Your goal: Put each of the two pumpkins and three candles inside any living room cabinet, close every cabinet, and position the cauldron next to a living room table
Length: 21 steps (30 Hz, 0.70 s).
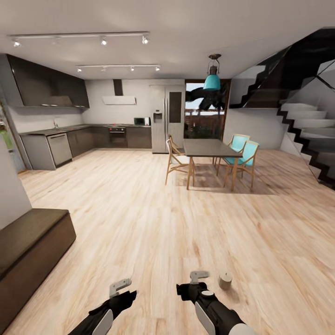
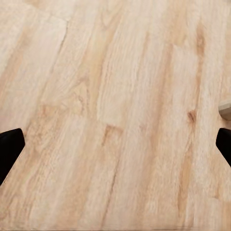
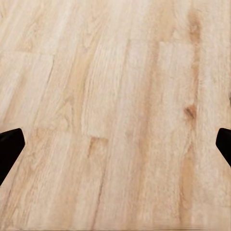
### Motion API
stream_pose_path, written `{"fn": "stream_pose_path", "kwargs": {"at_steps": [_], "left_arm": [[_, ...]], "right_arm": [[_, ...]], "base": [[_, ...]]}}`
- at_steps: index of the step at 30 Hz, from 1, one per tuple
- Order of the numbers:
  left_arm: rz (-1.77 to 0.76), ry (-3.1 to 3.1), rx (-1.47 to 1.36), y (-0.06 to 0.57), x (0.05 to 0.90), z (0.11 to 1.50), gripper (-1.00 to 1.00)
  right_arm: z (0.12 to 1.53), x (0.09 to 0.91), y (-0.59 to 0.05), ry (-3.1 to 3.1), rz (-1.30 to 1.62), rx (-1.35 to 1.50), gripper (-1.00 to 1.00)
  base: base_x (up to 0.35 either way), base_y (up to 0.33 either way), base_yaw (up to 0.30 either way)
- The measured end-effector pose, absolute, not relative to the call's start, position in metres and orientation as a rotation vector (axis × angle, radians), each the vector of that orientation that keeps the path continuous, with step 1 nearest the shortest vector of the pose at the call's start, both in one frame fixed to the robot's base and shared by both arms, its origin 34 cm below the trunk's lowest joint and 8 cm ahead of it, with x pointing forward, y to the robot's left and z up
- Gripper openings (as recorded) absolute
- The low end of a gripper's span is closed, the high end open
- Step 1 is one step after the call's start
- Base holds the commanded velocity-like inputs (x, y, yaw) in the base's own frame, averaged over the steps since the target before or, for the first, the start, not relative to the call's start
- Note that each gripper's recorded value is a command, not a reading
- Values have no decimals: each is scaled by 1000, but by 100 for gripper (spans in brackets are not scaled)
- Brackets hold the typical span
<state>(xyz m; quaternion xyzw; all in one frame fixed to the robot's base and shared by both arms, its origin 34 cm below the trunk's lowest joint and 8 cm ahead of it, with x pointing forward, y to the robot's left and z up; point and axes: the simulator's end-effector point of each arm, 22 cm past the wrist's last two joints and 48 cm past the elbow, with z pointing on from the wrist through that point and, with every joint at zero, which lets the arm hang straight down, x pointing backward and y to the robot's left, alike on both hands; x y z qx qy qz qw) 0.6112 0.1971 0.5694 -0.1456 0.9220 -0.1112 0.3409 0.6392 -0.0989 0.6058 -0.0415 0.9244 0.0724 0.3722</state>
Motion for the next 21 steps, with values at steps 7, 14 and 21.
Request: {"fn": "stream_pose_path", "kwargs": {"at_steps": [7,14,21], "left_arm": [[-292,2392,-376,196,613,573,100],[-292,2384,-375,197,614,576,100],[-293,2376,-372,196,616,580,100]], "right_arm": [[609,640,-99,2362,185,-108,100],[613,642,-99,2355,184,-109,100],[617,643,-99,2348,183,-110,100]], "base": [[-289,50,232],[-232,2,232],[-185,0,232]]}}
